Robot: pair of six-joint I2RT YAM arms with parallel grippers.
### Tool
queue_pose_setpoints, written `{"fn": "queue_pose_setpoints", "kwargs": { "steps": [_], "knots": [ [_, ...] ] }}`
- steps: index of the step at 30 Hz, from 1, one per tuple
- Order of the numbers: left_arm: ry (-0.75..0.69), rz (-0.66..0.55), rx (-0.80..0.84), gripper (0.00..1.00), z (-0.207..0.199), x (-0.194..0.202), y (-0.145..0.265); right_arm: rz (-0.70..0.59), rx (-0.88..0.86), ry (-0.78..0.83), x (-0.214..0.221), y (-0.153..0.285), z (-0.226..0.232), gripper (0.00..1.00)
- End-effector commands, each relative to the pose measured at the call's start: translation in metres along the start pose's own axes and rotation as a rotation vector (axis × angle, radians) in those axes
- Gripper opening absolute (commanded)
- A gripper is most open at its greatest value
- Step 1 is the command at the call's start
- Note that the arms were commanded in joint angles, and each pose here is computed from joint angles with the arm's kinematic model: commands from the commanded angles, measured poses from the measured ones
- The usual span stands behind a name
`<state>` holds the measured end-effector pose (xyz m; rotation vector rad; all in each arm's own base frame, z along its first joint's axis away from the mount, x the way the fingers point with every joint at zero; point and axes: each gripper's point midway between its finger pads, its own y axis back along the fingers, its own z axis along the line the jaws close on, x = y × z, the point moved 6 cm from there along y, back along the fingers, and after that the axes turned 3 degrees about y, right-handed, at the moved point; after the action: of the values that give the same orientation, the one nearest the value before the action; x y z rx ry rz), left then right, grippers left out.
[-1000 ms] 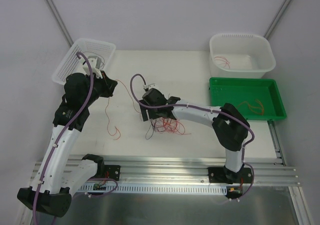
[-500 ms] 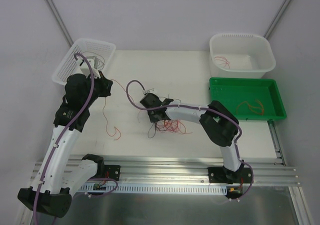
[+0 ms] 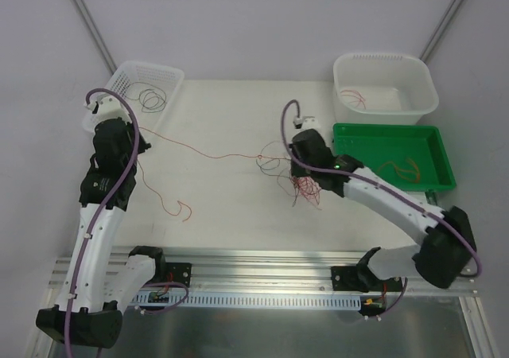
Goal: Untangle the cables
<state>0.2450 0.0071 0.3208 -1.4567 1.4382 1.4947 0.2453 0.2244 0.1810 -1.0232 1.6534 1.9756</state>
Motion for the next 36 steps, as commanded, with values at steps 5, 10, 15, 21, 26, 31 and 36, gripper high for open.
{"fn": "queue_pose_setpoints", "kwargs": {
  "steps": [5,10,15,21,26,31,36],
  "knots": [
    [0.039,-0.062,-0.209,0.0,0.03,-0.016,0.007,-0.192,0.04,-0.192,-0.016,0.065,-0.079,0.01],
    [0.032,-0.017,-0.146,0.0,0.021,-0.012,0.0,-0.227,-0.128,-0.218,-0.031,0.082,-0.064,0.01],
    [0.035,0.015,-0.038,0.0,0.008,-0.009,-0.001,-0.151,-0.233,-0.166,-0.043,0.066,-0.032,0.01],
    [0.028,0.04,0.041,0.0,-0.002,-0.007,-0.004,0.054,-0.193,-0.123,-0.01,0.022,-0.005,0.06],
    [0.034,0.07,0.12,0.0,-0.012,-0.004,-0.006,0.213,-0.148,-0.014,0.013,0.001,0.013,0.52],
    [0.037,0.079,0.149,0.0,-0.016,-0.003,-0.006,0.129,-0.189,0.094,-0.012,0.014,0.046,0.66],
    [0.05,0.102,0.187,0.0,-0.021,0.0,-0.007,0.031,-0.329,0.089,-0.039,0.007,0.086,0.66]
  ]
}}
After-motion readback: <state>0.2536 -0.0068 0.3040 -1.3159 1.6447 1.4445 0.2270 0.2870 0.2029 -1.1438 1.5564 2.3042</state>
